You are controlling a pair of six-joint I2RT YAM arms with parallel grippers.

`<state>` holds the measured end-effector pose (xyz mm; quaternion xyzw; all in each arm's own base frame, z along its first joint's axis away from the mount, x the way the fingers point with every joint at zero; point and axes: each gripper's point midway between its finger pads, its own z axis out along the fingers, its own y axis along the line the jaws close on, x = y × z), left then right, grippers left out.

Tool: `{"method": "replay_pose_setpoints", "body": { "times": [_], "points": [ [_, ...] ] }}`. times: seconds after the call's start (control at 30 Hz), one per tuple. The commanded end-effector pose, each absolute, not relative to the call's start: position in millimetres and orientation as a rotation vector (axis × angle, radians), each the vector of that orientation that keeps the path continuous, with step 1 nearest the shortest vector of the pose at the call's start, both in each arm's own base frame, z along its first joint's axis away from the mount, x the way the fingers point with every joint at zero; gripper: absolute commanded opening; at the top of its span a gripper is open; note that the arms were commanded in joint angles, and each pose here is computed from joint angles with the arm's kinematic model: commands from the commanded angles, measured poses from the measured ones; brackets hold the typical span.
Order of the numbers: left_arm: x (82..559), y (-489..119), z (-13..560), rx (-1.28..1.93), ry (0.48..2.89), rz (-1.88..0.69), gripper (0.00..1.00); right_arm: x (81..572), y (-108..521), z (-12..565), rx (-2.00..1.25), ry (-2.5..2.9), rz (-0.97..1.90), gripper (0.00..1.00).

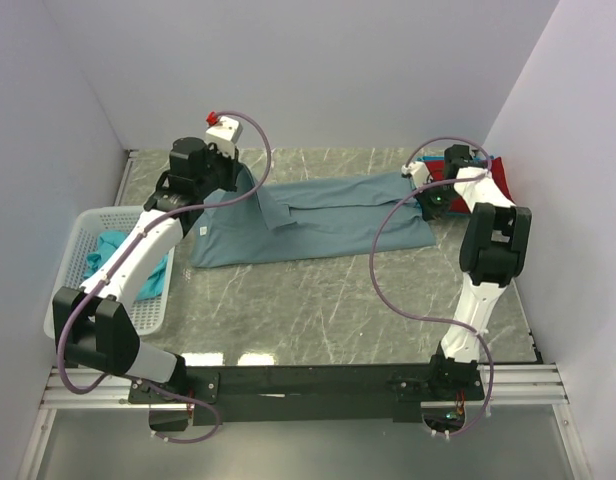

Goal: Fold and stack the t-shirts
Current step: Fold the tshirt

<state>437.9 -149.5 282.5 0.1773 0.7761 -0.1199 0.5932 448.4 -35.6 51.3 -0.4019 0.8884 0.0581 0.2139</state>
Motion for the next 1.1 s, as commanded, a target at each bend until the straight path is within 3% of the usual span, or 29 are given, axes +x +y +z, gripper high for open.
{"method": "replay_pose_setpoints", "body": {
  "times": [0.0, 0.67, 1.07],
  "points": [
    [436, -136, 303, 0.352, 1.751, -0.246, 0.00, 471, -33, 68, -1.062, 2.429, 0.098, 0.00],
    [414, -107, 311, 0.270, 1.722, -0.199, 0.01, 482, -40, 55, -1.003, 2.516, -0.012, 0.00],
    [425, -95, 291, 0.245, 1.785, -0.168, 0.00, 484, -41, 56, -0.987, 2.521, -0.021, 0.00]
  ]
}}
